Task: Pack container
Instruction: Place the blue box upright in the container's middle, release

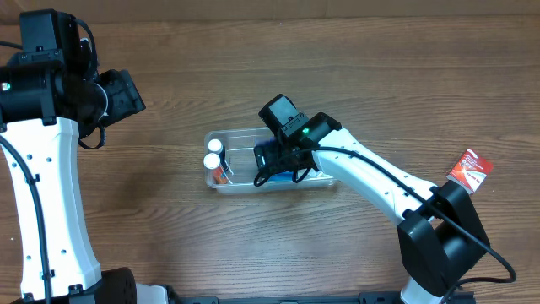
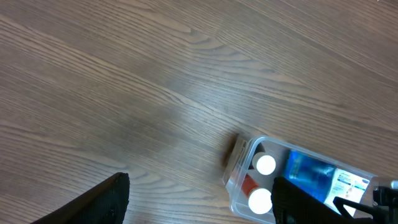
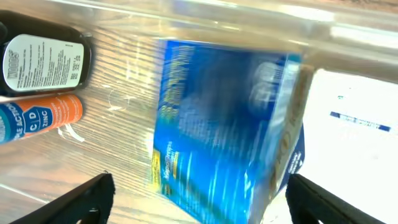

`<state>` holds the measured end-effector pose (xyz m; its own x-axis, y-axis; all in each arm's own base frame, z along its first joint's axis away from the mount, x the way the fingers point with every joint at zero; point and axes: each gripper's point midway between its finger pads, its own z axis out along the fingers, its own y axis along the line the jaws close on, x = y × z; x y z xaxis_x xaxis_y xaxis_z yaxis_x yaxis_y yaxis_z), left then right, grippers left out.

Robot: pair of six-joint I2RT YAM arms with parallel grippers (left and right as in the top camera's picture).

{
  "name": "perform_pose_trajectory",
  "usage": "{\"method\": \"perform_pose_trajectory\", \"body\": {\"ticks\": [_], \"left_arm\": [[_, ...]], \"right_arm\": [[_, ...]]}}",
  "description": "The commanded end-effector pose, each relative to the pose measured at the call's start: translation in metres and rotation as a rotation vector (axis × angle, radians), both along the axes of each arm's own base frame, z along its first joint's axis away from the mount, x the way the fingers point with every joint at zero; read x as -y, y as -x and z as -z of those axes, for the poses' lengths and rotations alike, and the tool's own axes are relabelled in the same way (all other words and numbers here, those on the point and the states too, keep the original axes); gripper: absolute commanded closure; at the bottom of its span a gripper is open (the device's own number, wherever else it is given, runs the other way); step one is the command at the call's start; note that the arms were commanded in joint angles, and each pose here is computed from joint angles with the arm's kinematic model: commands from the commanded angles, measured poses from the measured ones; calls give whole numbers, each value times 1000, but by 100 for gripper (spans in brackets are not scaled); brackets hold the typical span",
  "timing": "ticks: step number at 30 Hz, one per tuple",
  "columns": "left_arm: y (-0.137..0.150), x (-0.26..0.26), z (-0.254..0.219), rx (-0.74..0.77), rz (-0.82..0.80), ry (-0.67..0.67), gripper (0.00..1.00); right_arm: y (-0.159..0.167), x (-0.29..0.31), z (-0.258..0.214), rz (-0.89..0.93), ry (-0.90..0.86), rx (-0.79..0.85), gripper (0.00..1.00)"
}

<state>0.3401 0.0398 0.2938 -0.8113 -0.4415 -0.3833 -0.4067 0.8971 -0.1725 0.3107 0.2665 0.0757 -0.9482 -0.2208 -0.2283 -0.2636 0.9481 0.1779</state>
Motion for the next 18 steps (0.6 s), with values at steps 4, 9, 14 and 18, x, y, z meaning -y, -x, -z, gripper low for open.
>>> {"method": "perform_pose_trajectory", "body": {"ticks": [4,9,14,18], "left_arm": [[-1,0,0,0,21,-10,25],[-1,0,0,0,21,-10,25],[-1,0,0,-2,21,-10,25],[-1,0,0,-2,21,-10,25]], "right_arm": [[-5,-5,-7,1,-16,18,9],[-9,-2,-14,6,-3,44,0],[-49,44,-108,162,58,269,0],[-73,124,-190,380,9,400,0]]}}
